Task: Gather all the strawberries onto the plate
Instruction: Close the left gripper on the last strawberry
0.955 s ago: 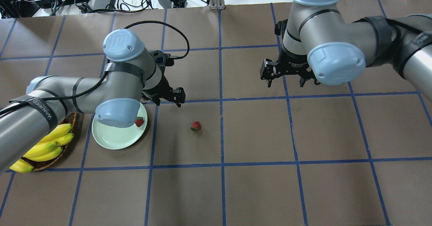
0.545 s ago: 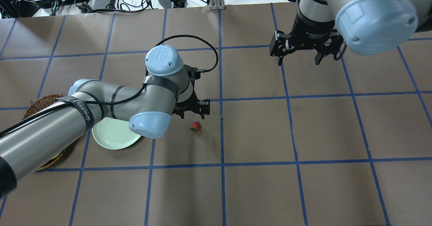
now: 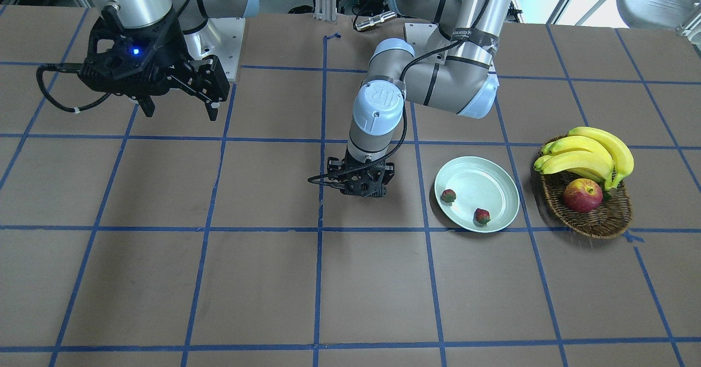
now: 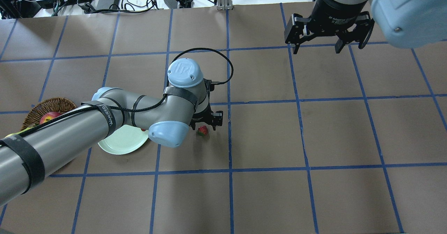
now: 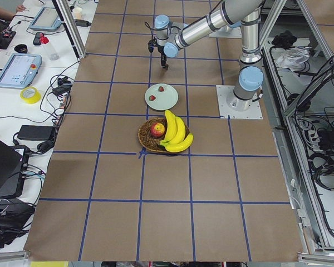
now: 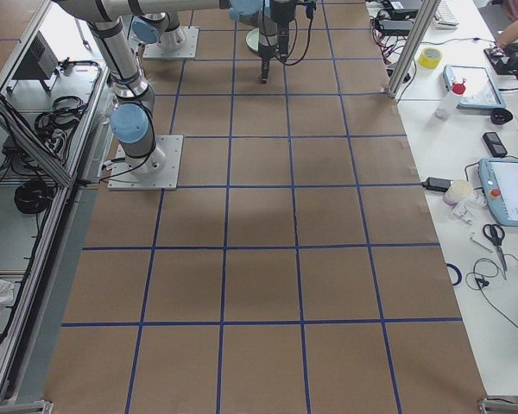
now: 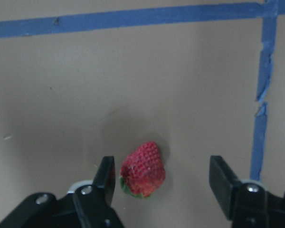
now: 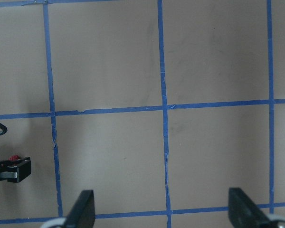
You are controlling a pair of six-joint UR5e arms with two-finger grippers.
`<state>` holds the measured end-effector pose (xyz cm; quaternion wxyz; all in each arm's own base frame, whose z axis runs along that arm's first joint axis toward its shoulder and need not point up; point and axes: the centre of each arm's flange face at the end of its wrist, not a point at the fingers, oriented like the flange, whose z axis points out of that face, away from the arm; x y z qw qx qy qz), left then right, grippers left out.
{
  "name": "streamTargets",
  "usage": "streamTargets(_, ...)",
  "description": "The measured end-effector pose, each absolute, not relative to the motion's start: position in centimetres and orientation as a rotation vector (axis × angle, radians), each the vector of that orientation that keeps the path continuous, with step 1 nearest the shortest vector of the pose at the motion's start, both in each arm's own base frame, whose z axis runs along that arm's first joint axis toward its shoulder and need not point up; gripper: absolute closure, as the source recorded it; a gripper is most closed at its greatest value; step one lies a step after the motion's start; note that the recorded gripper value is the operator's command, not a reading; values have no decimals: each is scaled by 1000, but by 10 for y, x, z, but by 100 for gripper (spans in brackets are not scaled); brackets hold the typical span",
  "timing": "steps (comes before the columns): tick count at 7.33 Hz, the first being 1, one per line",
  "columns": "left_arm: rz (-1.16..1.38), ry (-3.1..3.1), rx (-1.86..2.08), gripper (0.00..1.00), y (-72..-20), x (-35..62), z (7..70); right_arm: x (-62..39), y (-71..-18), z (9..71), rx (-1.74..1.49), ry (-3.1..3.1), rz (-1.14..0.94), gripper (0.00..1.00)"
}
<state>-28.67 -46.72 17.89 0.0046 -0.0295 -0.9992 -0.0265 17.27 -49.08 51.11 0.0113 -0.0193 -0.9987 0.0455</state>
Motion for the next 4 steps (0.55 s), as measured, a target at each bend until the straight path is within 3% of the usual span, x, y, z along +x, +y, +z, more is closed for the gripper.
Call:
streamTargets(1, -88, -3141, -93, 87, -467, -286, 175, 172, -490, 513, -15, -3116, 147, 0)
streamTargets(3, -96, -3137, -74, 100, -467, -286, 173, 172, -489, 523, 64, -3115, 168, 0)
streamTargets(4, -91, -3135, -78, 100, -467, -287, 175, 173, -489, 526, 63, -3118, 177, 0)
